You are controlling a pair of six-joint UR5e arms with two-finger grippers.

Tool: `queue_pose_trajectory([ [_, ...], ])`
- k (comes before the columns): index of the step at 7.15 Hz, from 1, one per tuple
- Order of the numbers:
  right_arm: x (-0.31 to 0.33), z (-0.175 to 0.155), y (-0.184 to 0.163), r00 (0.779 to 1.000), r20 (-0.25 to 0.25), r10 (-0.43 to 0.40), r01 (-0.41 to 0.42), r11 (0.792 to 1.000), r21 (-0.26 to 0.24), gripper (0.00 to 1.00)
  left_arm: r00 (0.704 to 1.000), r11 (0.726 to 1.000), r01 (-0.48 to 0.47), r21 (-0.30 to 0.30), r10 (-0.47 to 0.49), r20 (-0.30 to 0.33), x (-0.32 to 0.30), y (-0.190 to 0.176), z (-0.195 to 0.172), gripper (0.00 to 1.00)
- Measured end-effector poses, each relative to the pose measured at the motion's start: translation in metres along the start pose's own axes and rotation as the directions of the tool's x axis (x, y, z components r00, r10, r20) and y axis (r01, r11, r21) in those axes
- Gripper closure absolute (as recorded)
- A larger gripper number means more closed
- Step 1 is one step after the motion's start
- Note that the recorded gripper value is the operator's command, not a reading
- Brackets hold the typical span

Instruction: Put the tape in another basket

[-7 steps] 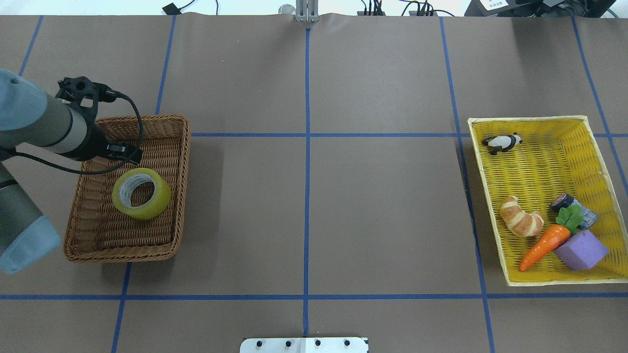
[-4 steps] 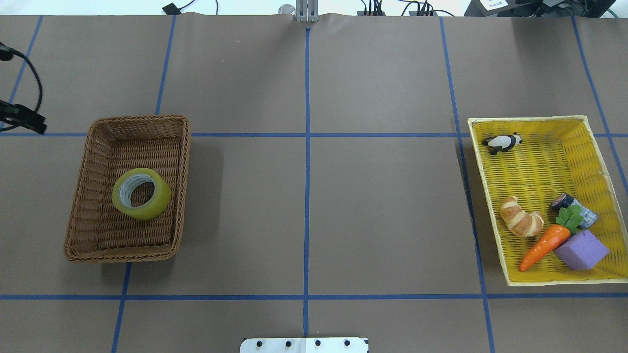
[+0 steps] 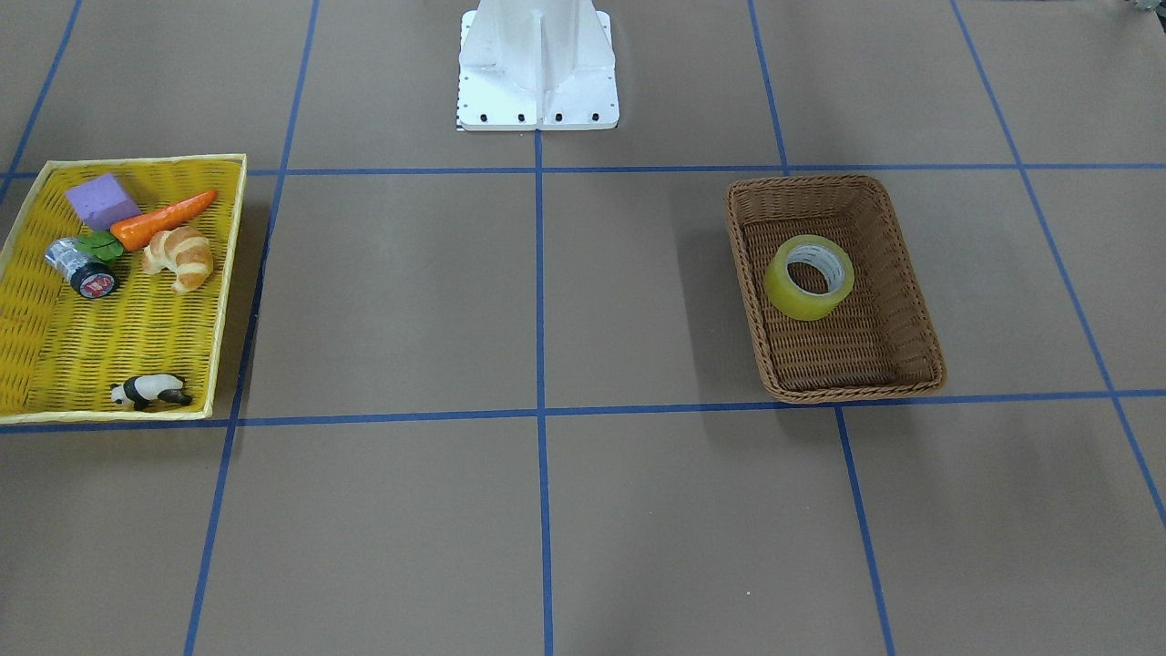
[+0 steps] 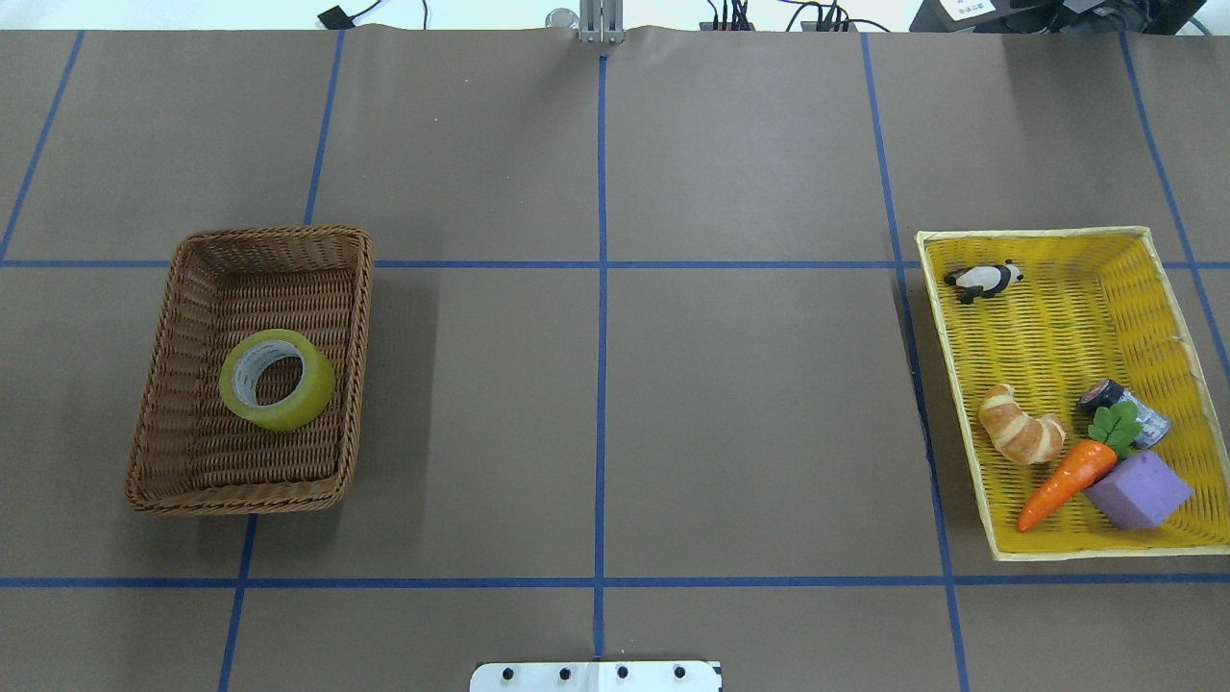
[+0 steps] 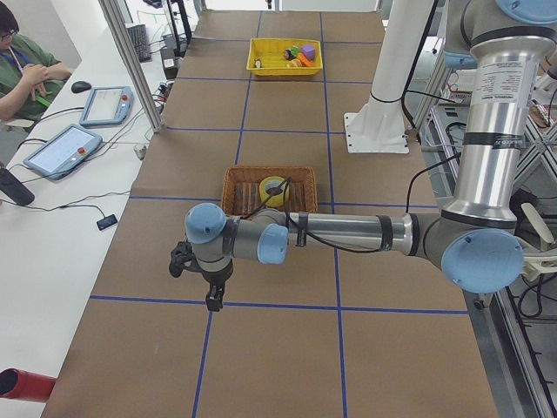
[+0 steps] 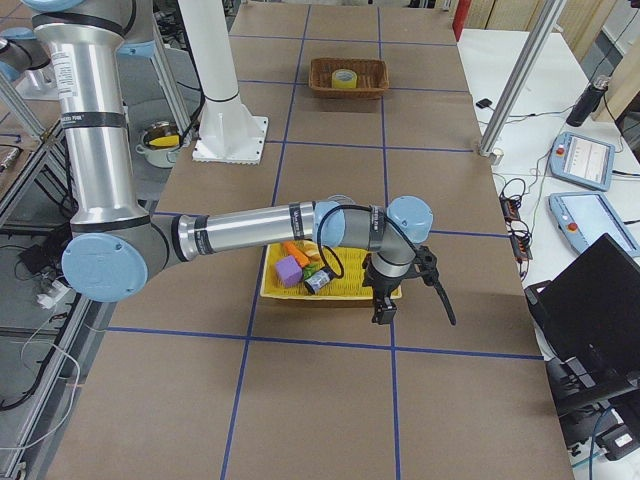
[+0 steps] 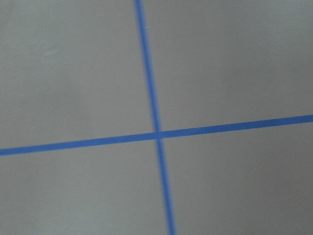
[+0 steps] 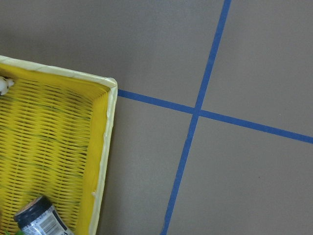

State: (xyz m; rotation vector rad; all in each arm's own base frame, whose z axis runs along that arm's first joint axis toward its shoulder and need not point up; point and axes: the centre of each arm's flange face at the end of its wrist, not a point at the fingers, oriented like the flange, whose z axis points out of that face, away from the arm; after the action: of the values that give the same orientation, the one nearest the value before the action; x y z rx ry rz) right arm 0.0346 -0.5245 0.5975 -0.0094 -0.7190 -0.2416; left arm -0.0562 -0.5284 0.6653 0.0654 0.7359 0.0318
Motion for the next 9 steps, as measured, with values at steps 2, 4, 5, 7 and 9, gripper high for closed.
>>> queue_pose_trajectory([
  [2, 0.007, 0.001, 0.006, 1.000, 0.000, 0.015, -0.015, 1.000, -0.003, 0.00, 0.999, 0.999, 0.034, 0.002, -0.034, 0.000, -0.034, 0.024, 0.003, 0.01],
  [4, 0.010, 0.004, 0.009, 1.000, 0.000, 0.021, -0.021, 1.000, -0.007, 0.00, 0.999, 0.999, 0.038, 0.006, -0.038, -0.001, -0.039, 0.034, 0.006, 0.01],
  [5, 0.012, 0.007, 0.013, 1.000, 0.001, 0.025, -0.025, 1.000, -0.013, 0.00, 0.999, 0.999, 0.036, 0.015, -0.036, -0.001, -0.034, 0.032, 0.000, 0.01],
  [7, 0.015, 0.011, 0.017, 0.999, 0.002, 0.032, -0.032, 0.999, -0.019, 0.00, 0.999, 0.999, 0.047, 0.027, -0.047, 0.000, -0.012, 0.027, -0.023, 0.01],
  [9, 0.014, 0.011, 0.018, 0.999, 0.003, 0.033, -0.033, 0.999, -0.019, 0.00, 0.999, 0.998, 0.052, 0.026, -0.052, -0.001, 0.009, 0.026, -0.043, 0.01],
])
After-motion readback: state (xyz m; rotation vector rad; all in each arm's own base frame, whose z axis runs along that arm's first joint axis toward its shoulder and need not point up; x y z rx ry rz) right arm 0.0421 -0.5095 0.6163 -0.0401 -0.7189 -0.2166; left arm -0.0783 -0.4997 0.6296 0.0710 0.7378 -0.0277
